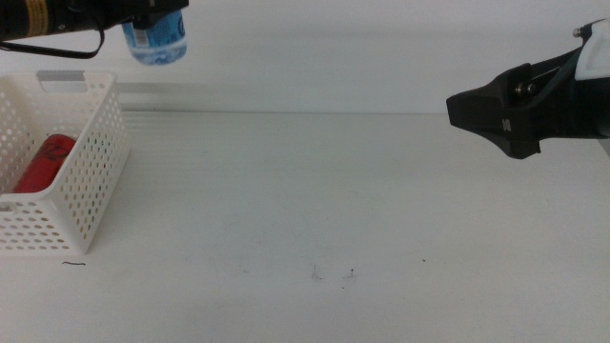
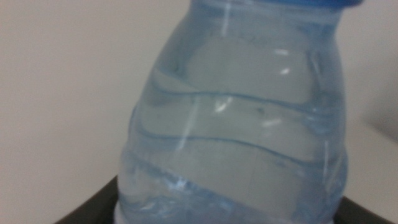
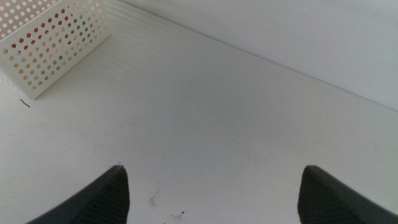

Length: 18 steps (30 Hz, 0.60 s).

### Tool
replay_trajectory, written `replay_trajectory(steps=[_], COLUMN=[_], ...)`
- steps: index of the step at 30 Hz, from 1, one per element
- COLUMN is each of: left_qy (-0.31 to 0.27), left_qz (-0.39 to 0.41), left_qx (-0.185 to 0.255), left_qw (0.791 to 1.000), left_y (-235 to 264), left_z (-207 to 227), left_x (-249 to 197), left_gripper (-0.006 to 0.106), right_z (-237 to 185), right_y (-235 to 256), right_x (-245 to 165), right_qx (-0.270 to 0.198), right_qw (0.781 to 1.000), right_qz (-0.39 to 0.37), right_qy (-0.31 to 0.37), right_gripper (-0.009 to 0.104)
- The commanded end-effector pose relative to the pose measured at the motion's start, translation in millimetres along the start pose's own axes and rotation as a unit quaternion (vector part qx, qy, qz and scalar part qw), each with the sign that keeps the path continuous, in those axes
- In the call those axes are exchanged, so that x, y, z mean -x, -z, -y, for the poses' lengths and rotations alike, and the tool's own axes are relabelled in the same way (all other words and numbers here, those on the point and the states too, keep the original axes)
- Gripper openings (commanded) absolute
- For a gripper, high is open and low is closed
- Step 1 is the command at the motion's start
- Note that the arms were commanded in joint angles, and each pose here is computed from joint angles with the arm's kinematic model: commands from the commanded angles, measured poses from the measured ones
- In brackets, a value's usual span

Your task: Use arms to grab the bottles and put them into the dustbin to the left of the table.

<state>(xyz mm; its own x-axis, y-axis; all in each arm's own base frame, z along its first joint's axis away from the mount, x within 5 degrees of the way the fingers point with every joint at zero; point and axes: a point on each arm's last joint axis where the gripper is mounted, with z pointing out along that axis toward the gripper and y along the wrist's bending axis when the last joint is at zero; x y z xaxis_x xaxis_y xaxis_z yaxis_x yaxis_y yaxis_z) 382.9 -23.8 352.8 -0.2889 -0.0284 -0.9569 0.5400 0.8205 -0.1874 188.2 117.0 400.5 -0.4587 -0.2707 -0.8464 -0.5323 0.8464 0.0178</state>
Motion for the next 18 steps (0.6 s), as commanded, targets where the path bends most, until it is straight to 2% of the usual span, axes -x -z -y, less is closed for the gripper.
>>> replay_trajectory(steps=[1, 3, 6, 8, 11, 14, 16, 18], left_qy=[-0.008, -0.013, -0.027, -0.035, -0.032, -0.054, -0.031, -0.007], left_qz=[0.076, 0.103, 0.092, 0.085, 0.081, 0.055, 0.062, 0.087], left_qx=[0.009, 0.049, 0.118, 0.127, 0.12, 0.117, 0.152, 0.204], left_qw=[0.997, 0.993, 0.988, 0.988, 0.989, 0.99, 0.986, 0.975], left_y=[3, 1, -2, -2, -2, -4, -5, -1], left_z=[5, 1, -4, -6, -6, -6, -13, -21], left_x=[15, 18, 16, 15, 15, 9, 8, 9], left_gripper=[0.006, 0.006, 0.006, 0.006, 0.006, 0.006, 0.006, 0.006], right_z=[0, 0, 0, 0, 0, 0, 0, 0], right_y=[3, 3, 3, 3, 3, 3, 3, 3], right_x=[3, 3, 3, 3, 3, 3, 3, 3], right_qx=[0.0, 0.0, 0.0, 0.0, 0.0, 0.0, 0.0, 0.0], right_qw=[1.0, 1.0, 1.0, 1.0, 1.0, 1.0, 1.0, 1.0], right_qz=[0.009, 0.009, 0.009, 0.009, 0.009, 0.009, 0.009, 0.009], right_qy=[0.001, 0.001, 0.001, 0.001, 0.001, 0.001, 0.001, 0.001], right_gripper=[0.084, 0.084, 0.084, 0.084, 0.084, 0.084, 0.084, 0.084])
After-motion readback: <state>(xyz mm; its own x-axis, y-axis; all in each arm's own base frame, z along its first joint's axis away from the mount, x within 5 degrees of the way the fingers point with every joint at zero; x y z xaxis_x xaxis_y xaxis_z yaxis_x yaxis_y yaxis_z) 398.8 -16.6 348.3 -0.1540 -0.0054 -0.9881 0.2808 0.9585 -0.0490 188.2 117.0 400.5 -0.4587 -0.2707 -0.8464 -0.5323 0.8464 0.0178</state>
